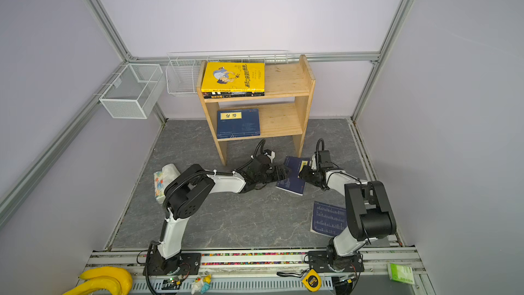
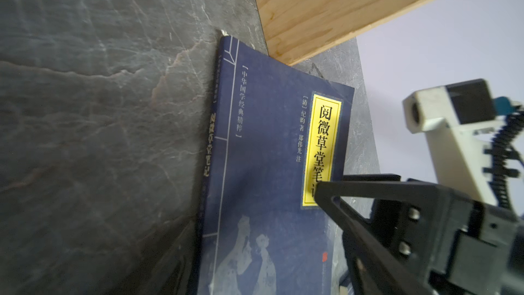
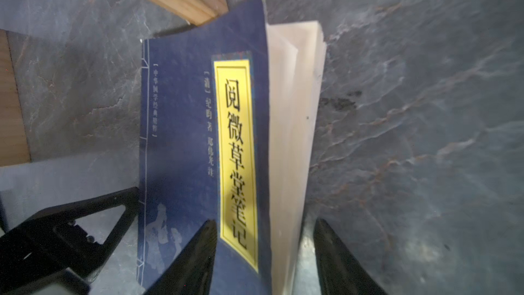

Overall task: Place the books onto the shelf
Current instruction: 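Grasp the blue yellow-label book's edges with both grippers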

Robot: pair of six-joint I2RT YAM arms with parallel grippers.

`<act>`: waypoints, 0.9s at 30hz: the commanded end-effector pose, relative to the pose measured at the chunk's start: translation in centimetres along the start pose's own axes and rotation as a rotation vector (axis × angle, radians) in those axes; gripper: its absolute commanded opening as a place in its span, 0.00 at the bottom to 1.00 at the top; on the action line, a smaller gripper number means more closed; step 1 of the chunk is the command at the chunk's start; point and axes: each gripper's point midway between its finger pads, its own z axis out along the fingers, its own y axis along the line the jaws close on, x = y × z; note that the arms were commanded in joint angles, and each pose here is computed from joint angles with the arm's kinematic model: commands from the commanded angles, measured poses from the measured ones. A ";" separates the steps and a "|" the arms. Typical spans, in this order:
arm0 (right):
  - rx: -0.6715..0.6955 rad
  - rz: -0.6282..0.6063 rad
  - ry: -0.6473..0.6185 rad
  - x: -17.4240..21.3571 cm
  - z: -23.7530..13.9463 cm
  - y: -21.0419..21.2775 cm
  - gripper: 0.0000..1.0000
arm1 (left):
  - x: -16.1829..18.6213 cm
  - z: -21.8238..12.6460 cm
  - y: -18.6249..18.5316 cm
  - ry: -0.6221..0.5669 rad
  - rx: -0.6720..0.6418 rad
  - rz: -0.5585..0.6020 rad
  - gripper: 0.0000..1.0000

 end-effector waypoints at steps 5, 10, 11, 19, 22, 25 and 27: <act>-0.152 0.005 -0.001 -0.4 -0.1 3.0 0.46 | 0.6 0.2 0.5 0.021 0.004 -0.018 0.82; -0.162 -0.012 -0.039 -1.0 -1.9 3.8 0.42 | 0.6 0.4 0.6 0.026 0.008 -0.026 0.82; -0.165 -0.016 -0.043 -1.0 -2.2 4.0 0.42 | 0.5 0.5 0.5 0.025 0.011 -0.029 0.82; -0.164 0.006 -0.022 -0.5 -1.3 4.2 0.36 | 0.5 0.6 0.7 0.025 0.025 -0.048 0.82; -0.191 0.010 -0.028 -0.3 -1.4 4.8 0.31 | 0.5 0.6 0.8 0.025 0.027 -0.049 0.82; -0.209 0.016 -0.019 -0.1 -1.6 5.2 0.28 | 0.6 0.6 1.0 0.026 0.026 -0.052 0.82; -0.207 0.009 -0.021 -0.1 -1.8 5.3 0.28 | 0.6 0.7 1.0 0.027 0.027 -0.056 0.81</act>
